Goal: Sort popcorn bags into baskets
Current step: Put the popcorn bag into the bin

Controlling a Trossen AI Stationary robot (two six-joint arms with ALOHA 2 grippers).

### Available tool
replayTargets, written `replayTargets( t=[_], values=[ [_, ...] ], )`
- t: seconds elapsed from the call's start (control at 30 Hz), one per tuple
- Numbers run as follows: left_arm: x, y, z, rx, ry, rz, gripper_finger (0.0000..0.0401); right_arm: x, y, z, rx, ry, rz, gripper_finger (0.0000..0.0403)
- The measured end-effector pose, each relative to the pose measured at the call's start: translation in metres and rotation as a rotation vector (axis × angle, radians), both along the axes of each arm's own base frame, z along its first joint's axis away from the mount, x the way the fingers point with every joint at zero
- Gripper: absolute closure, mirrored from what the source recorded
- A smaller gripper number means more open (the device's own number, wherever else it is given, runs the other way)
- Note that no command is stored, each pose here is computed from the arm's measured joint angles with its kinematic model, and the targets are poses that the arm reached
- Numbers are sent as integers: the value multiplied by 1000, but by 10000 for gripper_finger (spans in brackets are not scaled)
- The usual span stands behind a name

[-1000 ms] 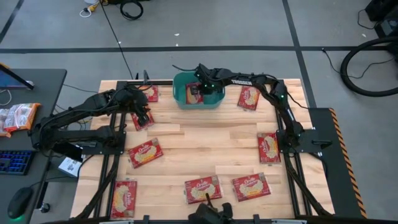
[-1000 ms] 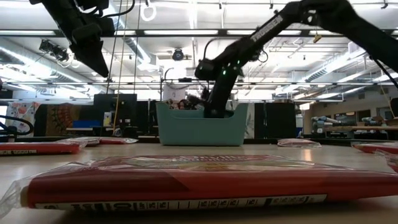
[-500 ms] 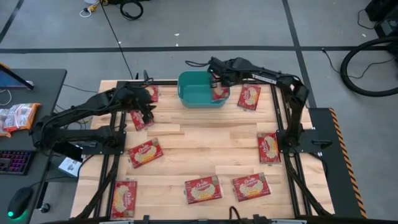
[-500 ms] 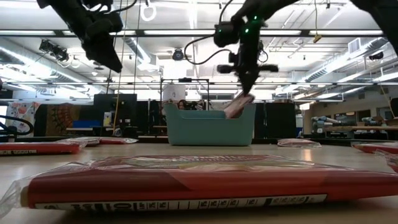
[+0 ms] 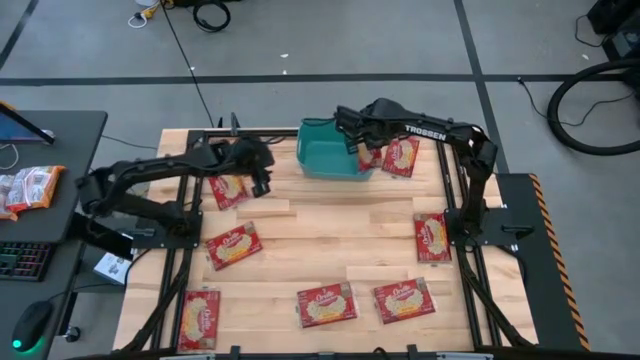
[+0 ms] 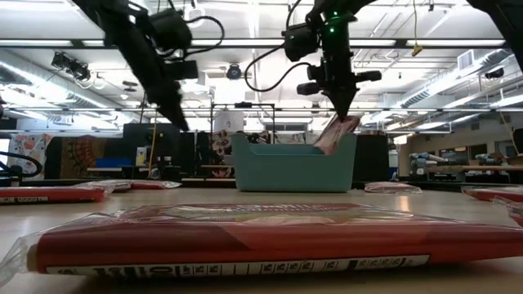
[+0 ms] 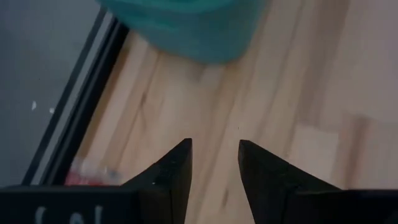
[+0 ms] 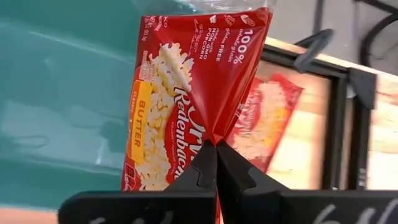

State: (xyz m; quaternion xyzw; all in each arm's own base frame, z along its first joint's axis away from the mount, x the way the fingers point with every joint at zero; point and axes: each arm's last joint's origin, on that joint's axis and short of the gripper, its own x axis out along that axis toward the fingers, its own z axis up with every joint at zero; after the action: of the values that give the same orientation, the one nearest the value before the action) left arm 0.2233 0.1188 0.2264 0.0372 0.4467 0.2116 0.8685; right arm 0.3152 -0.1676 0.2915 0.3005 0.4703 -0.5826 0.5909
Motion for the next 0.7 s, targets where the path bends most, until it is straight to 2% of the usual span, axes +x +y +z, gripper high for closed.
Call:
replayTargets(
  t=[0.1, 0.3, 0.47, 0.7],
  values=[
    [16, 8, -11, 28, -25, -17, 264, 5, -6, -3, 47, -69, 27, 402],
    [38, 19, -47, 83, 63, -119, 264, 19, -25, -16, 51, -182, 23, 402],
    [50, 27, -64, 138, 59, -99, 264, 38, -38, -42, 72, -237, 36, 401],
    [59, 31, -78, 148, 44, -102, 264, 69, -46, -72, 83, -381, 76, 401]
  ],
)
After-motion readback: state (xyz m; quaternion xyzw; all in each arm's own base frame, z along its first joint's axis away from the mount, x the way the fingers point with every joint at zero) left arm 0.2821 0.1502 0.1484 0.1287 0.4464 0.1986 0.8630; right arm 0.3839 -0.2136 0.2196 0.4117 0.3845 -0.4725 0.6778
